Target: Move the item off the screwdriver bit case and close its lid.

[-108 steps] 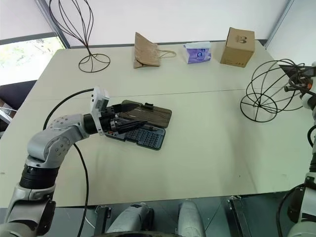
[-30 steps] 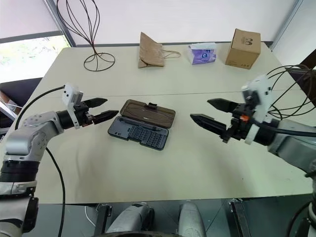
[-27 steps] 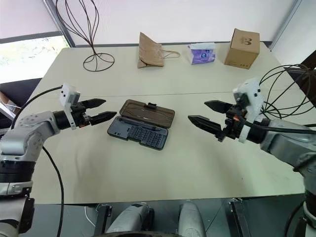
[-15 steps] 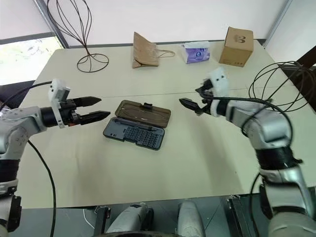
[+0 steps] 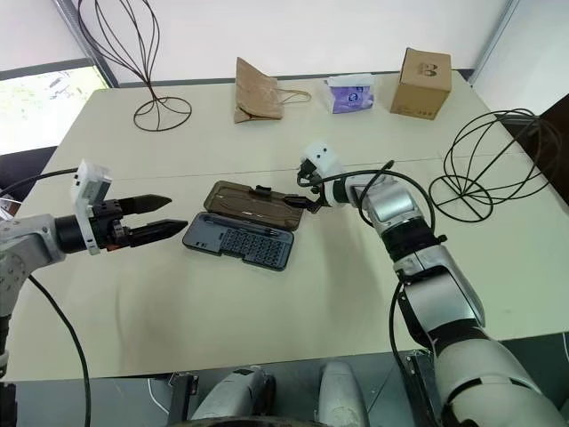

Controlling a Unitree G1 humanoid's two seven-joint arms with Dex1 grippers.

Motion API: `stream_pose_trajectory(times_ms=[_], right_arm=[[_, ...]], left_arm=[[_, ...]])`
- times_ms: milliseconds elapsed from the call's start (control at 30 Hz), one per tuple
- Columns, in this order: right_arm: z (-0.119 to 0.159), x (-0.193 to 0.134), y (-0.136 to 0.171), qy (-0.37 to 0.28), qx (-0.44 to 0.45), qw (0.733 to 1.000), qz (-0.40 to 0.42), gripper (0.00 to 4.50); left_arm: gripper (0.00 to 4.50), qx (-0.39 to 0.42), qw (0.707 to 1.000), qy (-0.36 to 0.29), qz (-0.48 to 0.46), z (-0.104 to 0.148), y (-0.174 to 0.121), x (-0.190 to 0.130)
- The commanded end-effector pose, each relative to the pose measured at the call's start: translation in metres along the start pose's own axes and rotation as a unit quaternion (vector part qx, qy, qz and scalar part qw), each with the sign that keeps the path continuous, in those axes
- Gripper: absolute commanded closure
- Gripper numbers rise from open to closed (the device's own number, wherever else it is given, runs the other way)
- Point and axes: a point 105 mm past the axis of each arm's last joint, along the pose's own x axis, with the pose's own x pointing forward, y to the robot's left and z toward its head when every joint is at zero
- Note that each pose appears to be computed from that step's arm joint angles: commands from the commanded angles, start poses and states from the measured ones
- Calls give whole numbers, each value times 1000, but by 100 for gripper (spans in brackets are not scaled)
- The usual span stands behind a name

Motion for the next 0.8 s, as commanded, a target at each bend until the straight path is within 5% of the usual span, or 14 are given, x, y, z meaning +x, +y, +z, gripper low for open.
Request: stream_pose_trajectory(times_ms=[33,100,333,533,800], right_arm=[[-1,6,-4,21,-26,999,3,27],[-6,11,-1,40,-38,998,14,90],[-22,22,5,79,-57,995,36,448],[-27,14,-2,98,-183,977,41,448],[-15,-41,-20,82,-459,883,59,448]], left_arm=[[0,21,1000,-10,4,10,-3,-4],[0,21,1000,-10,5,10,-3,-4],[0,25,1000,-12,12,6,-4,-2],[0,29,999,-11,16,4,-6,-1],[0,27,1000,4,-9,-3,-16,3]])
